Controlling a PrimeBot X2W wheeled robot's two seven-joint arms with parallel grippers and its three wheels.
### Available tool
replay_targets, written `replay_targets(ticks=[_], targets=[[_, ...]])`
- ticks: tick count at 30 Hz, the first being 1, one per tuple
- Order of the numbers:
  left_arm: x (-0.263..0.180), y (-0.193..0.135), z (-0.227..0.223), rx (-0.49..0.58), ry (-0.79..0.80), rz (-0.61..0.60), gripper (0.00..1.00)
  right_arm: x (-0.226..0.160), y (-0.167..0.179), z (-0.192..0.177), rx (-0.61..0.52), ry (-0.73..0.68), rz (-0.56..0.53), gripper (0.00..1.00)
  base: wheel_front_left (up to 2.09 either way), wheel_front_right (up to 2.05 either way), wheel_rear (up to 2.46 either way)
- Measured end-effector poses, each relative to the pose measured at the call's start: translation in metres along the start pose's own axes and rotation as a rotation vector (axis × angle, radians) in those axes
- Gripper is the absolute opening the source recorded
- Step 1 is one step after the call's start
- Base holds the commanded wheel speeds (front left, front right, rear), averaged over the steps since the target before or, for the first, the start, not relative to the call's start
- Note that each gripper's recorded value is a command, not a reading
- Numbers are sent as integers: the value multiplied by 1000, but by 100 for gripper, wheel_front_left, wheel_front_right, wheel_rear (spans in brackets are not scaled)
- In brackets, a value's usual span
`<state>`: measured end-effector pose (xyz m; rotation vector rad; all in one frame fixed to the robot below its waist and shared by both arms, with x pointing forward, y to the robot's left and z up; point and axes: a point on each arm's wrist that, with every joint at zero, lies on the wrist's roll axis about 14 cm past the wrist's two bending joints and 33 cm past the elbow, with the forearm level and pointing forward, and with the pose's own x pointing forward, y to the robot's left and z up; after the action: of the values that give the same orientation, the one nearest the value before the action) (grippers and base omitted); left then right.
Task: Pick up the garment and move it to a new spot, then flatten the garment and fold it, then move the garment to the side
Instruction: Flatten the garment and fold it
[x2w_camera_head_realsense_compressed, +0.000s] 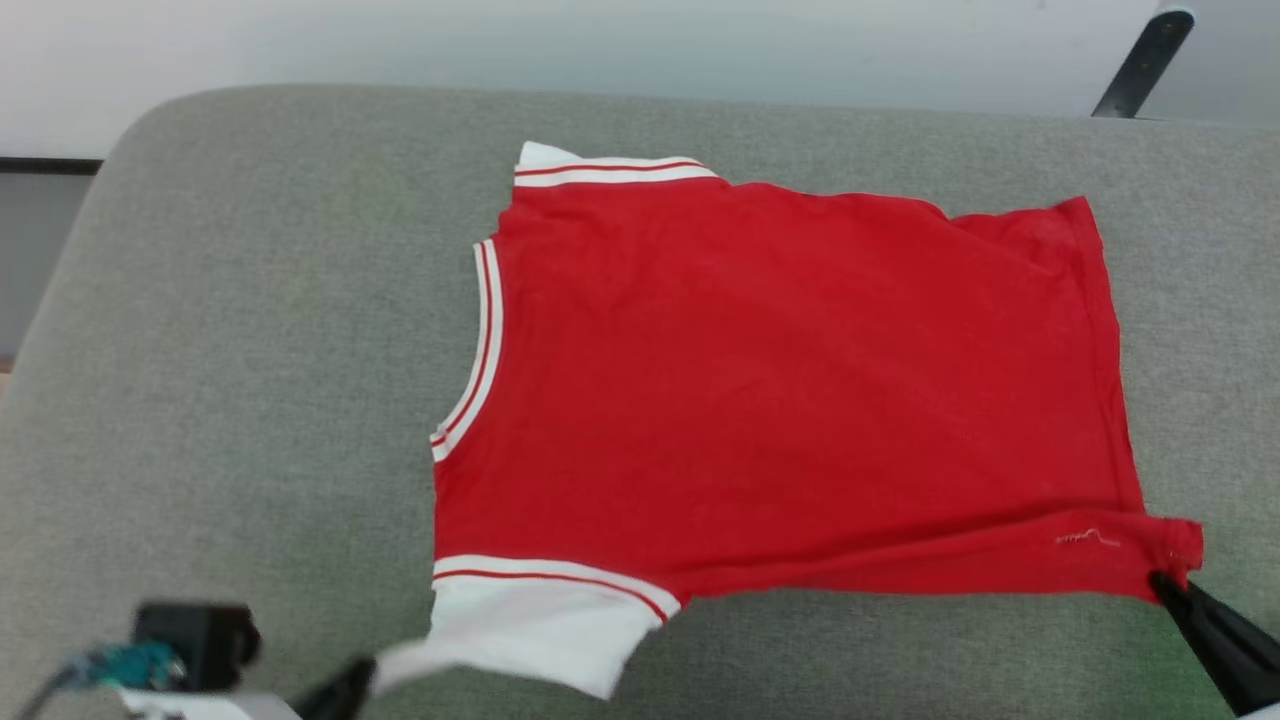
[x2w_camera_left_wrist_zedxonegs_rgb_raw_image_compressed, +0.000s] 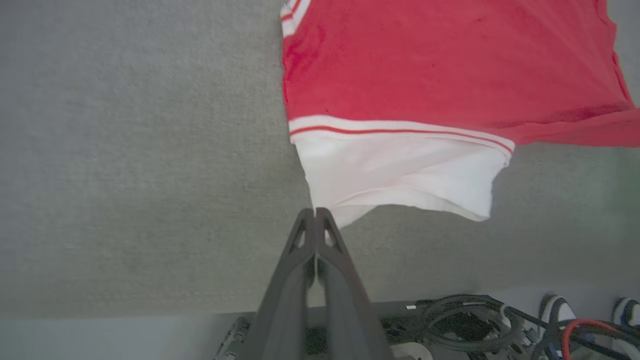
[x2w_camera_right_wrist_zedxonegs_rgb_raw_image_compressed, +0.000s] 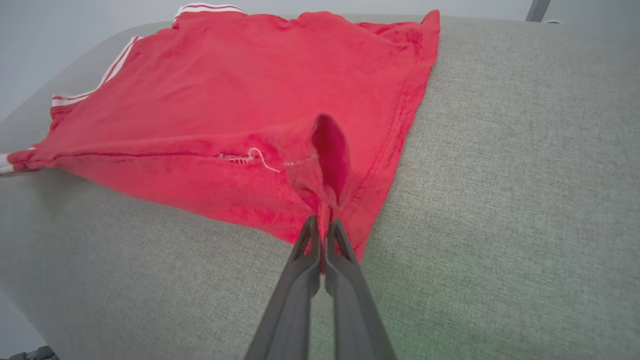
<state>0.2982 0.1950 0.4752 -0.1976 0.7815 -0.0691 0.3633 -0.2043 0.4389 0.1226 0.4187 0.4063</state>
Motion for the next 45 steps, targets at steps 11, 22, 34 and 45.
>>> replay_targets(ticks=[11,22,34,45], targets=[[23,3,104,303,-160,-32,0,22,-10,46,-25,-63,-22,0,0,0,0],[95,-30,146,456,-101,-148,0,50,-28,53,-35,-23,-83,0,0,0,0],[161,-30,115,428,120,-189,0,67,-36,24,2,101,-123,0,0,0,0],[171,-20,105,368,184,-173,0,76,-33,14,23,219,-116,0,0,0,0]])
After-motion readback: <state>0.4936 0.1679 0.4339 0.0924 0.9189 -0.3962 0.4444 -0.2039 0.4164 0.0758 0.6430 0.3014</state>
